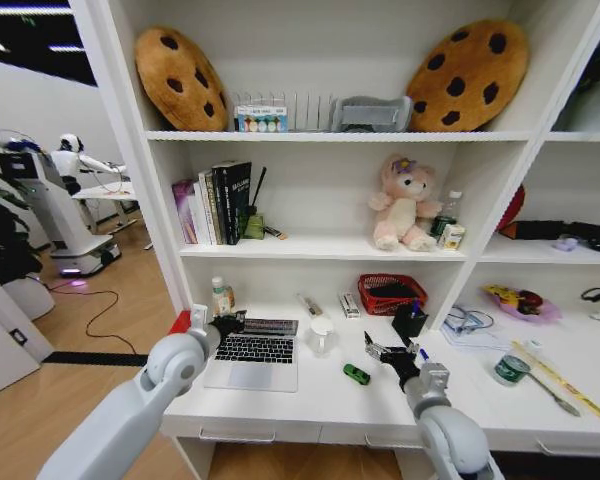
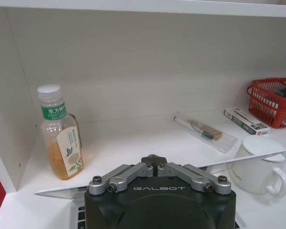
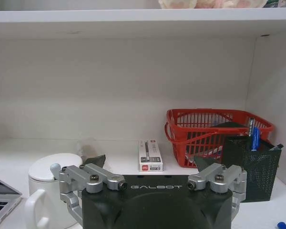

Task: Organize the objects on the table.

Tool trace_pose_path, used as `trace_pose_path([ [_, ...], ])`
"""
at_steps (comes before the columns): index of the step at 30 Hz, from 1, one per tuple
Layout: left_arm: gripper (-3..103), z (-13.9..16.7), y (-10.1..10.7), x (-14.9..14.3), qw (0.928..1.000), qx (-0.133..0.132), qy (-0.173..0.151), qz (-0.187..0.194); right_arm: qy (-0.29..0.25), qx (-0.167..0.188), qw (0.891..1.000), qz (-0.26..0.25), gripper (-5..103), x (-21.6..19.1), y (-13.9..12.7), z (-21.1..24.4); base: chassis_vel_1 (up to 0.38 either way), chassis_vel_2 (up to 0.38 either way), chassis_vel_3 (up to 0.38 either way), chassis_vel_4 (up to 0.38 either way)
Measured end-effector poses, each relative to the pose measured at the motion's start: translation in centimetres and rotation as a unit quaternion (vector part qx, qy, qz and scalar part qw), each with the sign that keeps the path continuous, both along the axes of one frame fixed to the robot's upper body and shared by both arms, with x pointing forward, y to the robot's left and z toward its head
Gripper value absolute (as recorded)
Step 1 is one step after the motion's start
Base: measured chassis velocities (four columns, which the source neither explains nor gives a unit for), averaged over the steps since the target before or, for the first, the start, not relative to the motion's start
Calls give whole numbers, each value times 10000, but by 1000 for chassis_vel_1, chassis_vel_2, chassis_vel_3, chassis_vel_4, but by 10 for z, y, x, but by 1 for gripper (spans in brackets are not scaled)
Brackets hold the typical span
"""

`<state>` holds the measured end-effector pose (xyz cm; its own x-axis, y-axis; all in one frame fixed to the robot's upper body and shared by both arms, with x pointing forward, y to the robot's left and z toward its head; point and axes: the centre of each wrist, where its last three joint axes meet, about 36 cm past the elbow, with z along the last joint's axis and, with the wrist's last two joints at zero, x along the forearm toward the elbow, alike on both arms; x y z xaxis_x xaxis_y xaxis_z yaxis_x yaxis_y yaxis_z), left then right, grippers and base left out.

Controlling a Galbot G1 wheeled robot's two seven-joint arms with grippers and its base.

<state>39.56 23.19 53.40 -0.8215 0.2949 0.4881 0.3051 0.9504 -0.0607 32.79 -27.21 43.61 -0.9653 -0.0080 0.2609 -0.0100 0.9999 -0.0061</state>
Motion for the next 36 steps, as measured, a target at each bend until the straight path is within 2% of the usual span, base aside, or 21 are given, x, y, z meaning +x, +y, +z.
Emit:
trace_pose_path([
  [4, 0, 0, 1, -19, 10000, 38, 43, -43, 25, -1, 10000, 35, 100, 2, 3, -2, 0, 0, 0, 0],
  [6, 0, -6, -1, -38, 9997, 67, 206, -134, 69, -22, 9999, 73, 100, 3, 6, -7, 0, 0, 0, 0],
  [7, 0, -6, -1, -38, 9997, 67, 206, -134, 69, -22, 9999, 73, 100, 3, 6, -7, 0, 0, 0, 0],
  [9, 0, -17, -5, -46, 9990, 108, 403, -175, 88, -18, 9999, 122, 100, 4, 10, -8, 0, 0, 0, 0],
  [14, 0, -38, -15, -49, 9973, 225, 656, -238, 82, -19, 9998, 155, 100, 6, 11, -9, 0, 0, 0, 0],
  [18, 0, -57, -28, -44, 9960, 238, 854, -103, 78, -36, 9999, 122, 100, 8, 7, -9, 0, 0, 0, 0],
  [23, 0, -54, -29, -35, 9970, 204, 740, -2, 51, -5, 9999, 94, 100, 10, 3, -7, 0, 0, 0, 0],
  [24, 0, -47, -25, -28, 9991, 132, 406, 88, 40, 3, 10000, 88, 100, 10, 2, -6, 0, 0, 0, 0],
  [26, 0, -45, -24, -26, 9995, 105, 290, 104, 37, 8, 10000, 88, 100, 10, 2, -6, 0, 0, 0, 0],
  [27, 1, -33, -8, -17, 9988, 128, -375, 292, 12, 18, 10000, 95, 100, 9, 1, -4, 0, 0, 0, 0],
  [28, 6, -24, 5, -13, 9959, 116, -803, 389, -6, 32, 9999, 106, 100, 9, 2, -3, 0, 0, 0, 0],
  [29, 6, -18, 14, -12, 9926, 119, -1106, 485, -20, 36, 9999, 114, 100, 8, 2, -2, 0, 0, 0, 0],
  [30, 6, -18, 14, -12, 9926, 119, -1106, 485, -20, 36, 9999, 114, 100, 8, 2, -2, 0, 0, 0, 0],
  [31, 17, -13, 24, -14, 9857, 94, -1539, 674, -43, 47, 9999, 130, 100, 8, 3, 0, 0, 0, 0, 0],
  [32, 17, -13, 29, -17, 9797, 63, -1830, 819, -61, 56, 9999, 140, 100, 7, 4, 2, 0, 0, 0, 0],
  [33, 17, -13, 29, -17, 9797, 63, -1830, 819, -61, 56, 9999, 140, 100, 7, 4, 2, 0, 0, 0, 0],
  [34, 27, -15, 33, -22, 9712, 53, -2144, 1034, -78, 68, 9998, 146, 100, 5, 5, 5, 0, 0, 0, 0],
  [35, 27, -18, 35, -25, 9673, 37, -2263, 1148, -83, 79, 9998, 160, 100, 3, 5, 8, 0, 0, 0, 0],
  [36, 27, -18, 35, -25, 9673, 37, -2263, 1148, -83, 79, 9998, 160, 100, 3, 5, 8, 0, 0, 0, 0],
])
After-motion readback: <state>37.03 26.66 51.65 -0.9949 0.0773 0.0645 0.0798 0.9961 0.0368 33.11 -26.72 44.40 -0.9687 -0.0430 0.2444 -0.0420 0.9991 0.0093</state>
